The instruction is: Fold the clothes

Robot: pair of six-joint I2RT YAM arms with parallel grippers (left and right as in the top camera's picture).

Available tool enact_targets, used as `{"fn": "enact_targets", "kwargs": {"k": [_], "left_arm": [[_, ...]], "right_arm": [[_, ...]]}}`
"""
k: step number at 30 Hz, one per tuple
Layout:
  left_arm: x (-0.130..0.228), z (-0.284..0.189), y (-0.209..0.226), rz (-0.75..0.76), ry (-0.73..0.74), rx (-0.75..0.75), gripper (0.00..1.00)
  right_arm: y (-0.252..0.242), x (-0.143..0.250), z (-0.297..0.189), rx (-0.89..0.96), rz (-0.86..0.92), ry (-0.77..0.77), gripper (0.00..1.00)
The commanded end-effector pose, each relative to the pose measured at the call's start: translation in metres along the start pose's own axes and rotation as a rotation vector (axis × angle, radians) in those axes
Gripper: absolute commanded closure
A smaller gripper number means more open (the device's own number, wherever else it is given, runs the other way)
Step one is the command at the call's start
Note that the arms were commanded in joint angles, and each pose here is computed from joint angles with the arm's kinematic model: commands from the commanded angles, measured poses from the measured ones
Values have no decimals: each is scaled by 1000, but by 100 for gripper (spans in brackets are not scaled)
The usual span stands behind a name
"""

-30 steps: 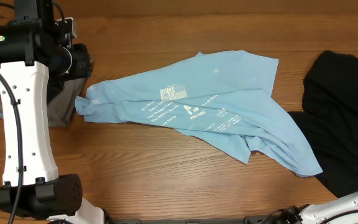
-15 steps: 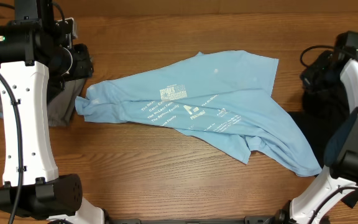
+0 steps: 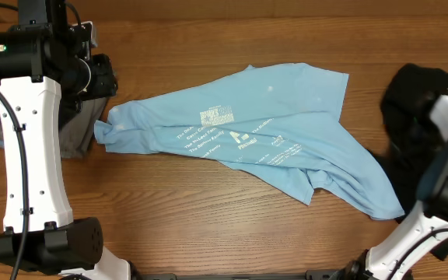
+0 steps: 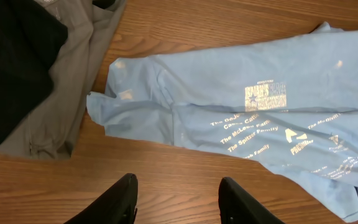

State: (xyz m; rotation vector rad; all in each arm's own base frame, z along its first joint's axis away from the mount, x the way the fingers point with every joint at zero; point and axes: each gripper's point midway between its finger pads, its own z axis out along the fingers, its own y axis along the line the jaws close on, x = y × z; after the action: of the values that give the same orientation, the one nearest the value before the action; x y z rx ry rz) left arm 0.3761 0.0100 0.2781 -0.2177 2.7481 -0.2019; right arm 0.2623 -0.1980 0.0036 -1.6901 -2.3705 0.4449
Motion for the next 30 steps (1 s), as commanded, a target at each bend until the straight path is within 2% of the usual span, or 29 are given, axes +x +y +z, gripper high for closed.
{"fn": "enact_targets", "kwargs": {"k": [1,3,7,14,18,24,27,30], "left_arm": [[-2,-4,-4,34,-13,14,54],[-2,-4,-4,41,-14,14,54],[-3,-4,-4,42,-21,15,53],[-6,-4,-5,43,-32,16,51],[-3,-4,-4,42,-20,15,50],[-1,-4,-4,43,-11,14,50],[-1,-4,-4,43,-11,14,49],[-1,-4,-4,43,-12,14,48]], "right_arm": [[-96,-62,14,193,302,-74,96],[-122,-85,11,115,412,-22,96],[-116,-110,-3,-151,400,54,96],[-52,-112,-41,-556,167,105,92],[-8,-88,-68,-711,-18,140,91],[24,-34,-65,-599,-145,224,94],[17,-8,-38,-399,-132,248,96],[14,17,-14,-316,-151,285,96]]}}
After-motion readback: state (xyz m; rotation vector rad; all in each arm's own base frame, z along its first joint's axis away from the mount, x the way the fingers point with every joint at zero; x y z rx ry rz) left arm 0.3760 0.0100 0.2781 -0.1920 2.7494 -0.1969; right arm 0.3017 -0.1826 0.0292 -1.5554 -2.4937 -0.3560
